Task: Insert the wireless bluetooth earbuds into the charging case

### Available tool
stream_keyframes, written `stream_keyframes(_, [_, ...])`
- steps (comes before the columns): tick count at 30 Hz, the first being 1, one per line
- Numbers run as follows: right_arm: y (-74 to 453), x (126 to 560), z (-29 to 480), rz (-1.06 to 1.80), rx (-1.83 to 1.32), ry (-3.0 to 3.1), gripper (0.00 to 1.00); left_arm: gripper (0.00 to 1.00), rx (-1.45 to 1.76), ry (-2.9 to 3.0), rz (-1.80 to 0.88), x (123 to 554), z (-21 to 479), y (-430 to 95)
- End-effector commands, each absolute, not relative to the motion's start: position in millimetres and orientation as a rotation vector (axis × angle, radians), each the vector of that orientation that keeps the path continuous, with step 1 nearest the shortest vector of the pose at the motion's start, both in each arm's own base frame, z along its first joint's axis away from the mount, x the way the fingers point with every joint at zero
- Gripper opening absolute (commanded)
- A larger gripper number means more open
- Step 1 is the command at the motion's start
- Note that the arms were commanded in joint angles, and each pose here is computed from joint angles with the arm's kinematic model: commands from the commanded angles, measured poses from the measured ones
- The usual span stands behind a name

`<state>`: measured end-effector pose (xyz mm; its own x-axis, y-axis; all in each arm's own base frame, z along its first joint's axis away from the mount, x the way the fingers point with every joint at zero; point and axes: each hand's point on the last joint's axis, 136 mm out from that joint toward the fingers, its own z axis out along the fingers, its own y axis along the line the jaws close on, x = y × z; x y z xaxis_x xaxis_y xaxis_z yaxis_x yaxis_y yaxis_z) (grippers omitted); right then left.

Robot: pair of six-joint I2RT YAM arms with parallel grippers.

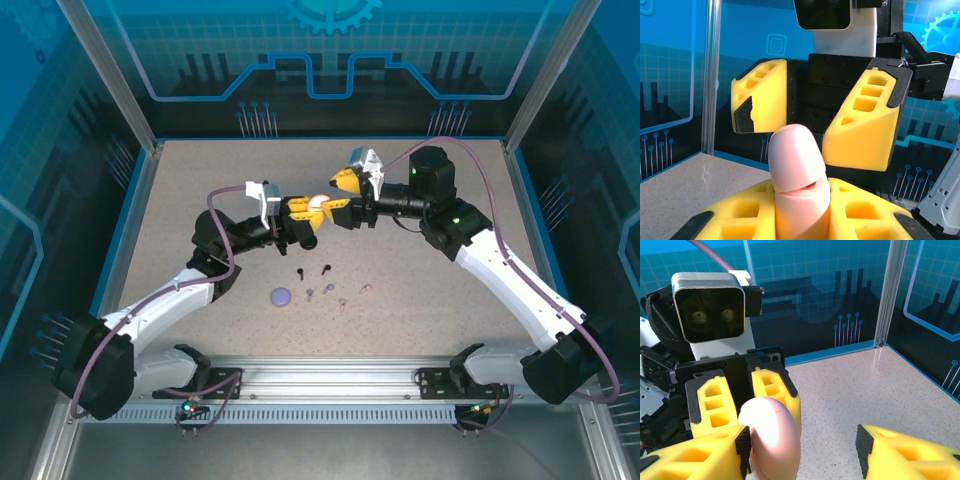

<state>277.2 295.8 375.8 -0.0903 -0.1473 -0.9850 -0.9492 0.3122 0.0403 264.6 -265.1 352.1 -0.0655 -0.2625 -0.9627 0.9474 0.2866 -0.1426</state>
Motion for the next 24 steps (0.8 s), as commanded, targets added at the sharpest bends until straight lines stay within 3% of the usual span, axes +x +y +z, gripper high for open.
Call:
stream_keyframes(1, [293.7,288.7,387.6,0.908,-1.008,1.508,0.60,0.00,0.796,1.169,-1.160,254.9,358.2,-267.0])
stream_keyframes(20, [294.1,290.6,395.6,0.942,-0.996,1.512,0.62,0.00,0.797,1.189,-1.153,255.2,352.0,-267.0])
stream_keyframes(24, [293.8,279.7,401.0,0.979,-1.025,1.482,0.66,0.00,0.791,1.193,-1.147,256.1,350.8,-266.2])
